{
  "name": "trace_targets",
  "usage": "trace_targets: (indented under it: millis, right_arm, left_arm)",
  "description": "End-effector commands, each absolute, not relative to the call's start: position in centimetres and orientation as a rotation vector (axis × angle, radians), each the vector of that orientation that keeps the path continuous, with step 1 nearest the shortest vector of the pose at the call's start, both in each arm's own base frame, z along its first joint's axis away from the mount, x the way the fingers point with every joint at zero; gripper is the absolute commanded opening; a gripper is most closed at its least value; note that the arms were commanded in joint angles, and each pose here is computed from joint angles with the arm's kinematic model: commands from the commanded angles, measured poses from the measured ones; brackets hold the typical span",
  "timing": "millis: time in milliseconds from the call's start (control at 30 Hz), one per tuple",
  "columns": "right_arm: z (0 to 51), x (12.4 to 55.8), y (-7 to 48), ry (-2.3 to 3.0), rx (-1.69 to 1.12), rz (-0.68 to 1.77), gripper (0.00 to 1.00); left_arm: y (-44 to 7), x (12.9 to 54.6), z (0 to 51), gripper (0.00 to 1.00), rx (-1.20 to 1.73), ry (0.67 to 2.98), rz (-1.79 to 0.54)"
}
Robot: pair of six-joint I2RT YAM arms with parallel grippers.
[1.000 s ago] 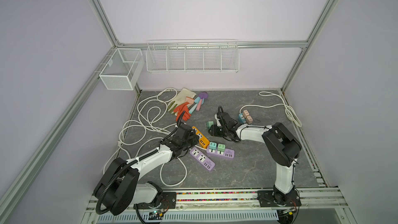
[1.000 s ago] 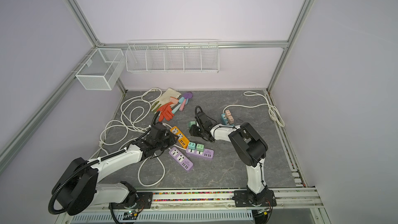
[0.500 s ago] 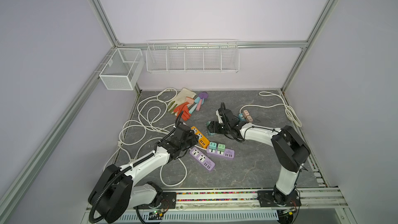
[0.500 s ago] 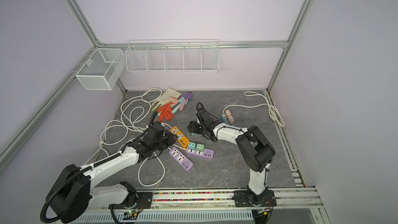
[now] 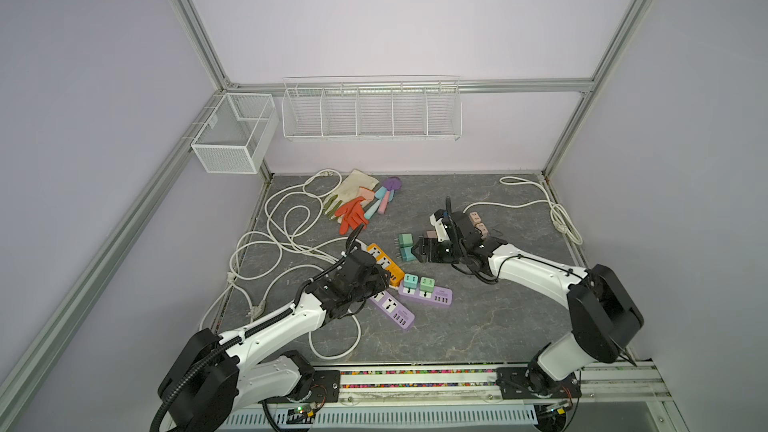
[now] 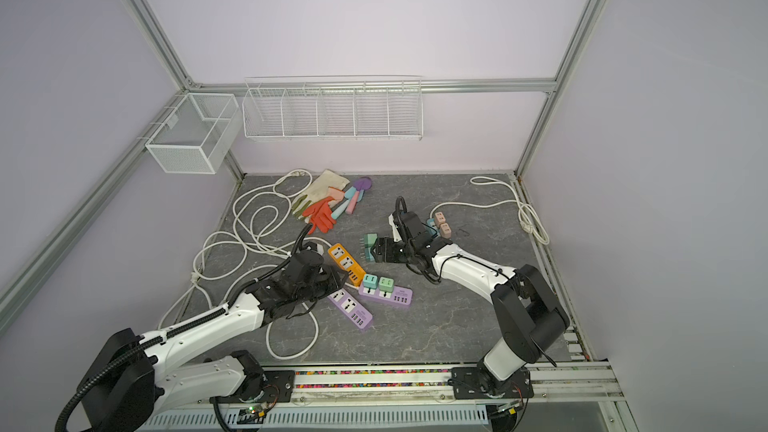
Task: Pull the plug off the socket
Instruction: 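Move the left gripper onto the purple strip while the right moves over its green plug, then close the right gripper on the light green plug while the left holds the purple strip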
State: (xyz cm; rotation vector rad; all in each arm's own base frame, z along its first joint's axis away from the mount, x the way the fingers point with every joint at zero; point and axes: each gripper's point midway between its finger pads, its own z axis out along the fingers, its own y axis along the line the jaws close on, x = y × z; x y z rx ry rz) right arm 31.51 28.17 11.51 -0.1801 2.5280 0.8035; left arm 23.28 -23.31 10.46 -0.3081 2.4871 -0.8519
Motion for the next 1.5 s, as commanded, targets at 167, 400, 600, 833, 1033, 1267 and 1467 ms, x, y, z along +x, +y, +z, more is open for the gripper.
trace_targets:
  millis: [167, 400, 600, 833, 1033, 1267, 1467]
  right_arm:
    - [10.1, 27.7, 23.5, 2.633, -0.178, 0.735, 0.83]
    - [8.4, 25.7, 20.5, 2.707, -0.139, 0.665, 0.71]
    - [7.1, 24.3, 19.6, 2.742, -0.132, 0.67, 0.6]
    - [6.2, 23.4, 20.0, 2.761, -0.16, 0.722, 0.54]
    - [5.5, 22.9, 20.6, 2.781, -0.186, 0.779, 0.5]
    - [5.0, 22.3, 20.9, 2.798, -0.206, 0.812, 0.47]
    - [4.4, 21.0, 20.6, 2.833, -0.212, 0.822, 0.45]
  left_arm:
    - [-23.8, 21.3, 8.9, 0.31, -0.335, 2.529, -0.857]
    - [-25.8, 21.4, 8.7, 0.28, -0.288, 2.543, -0.898]
    - [-27.1, 21.5, 8.0, 0.27, -0.266, 2.565, -0.893]
    - [-28.0, 21.7, 7.1, 0.26, -0.256, 2.579, -0.898]
    - [-28.9, 22.2, 6.7, 0.25, -0.245, 2.586, -0.897]
    - [-29.9, 22.6, 5.7, 0.24, -0.237, 2.601, -0.913]
    - [-31.1, 23.1, 5.2, 0.23, -0.219, 2.607, -0.93]
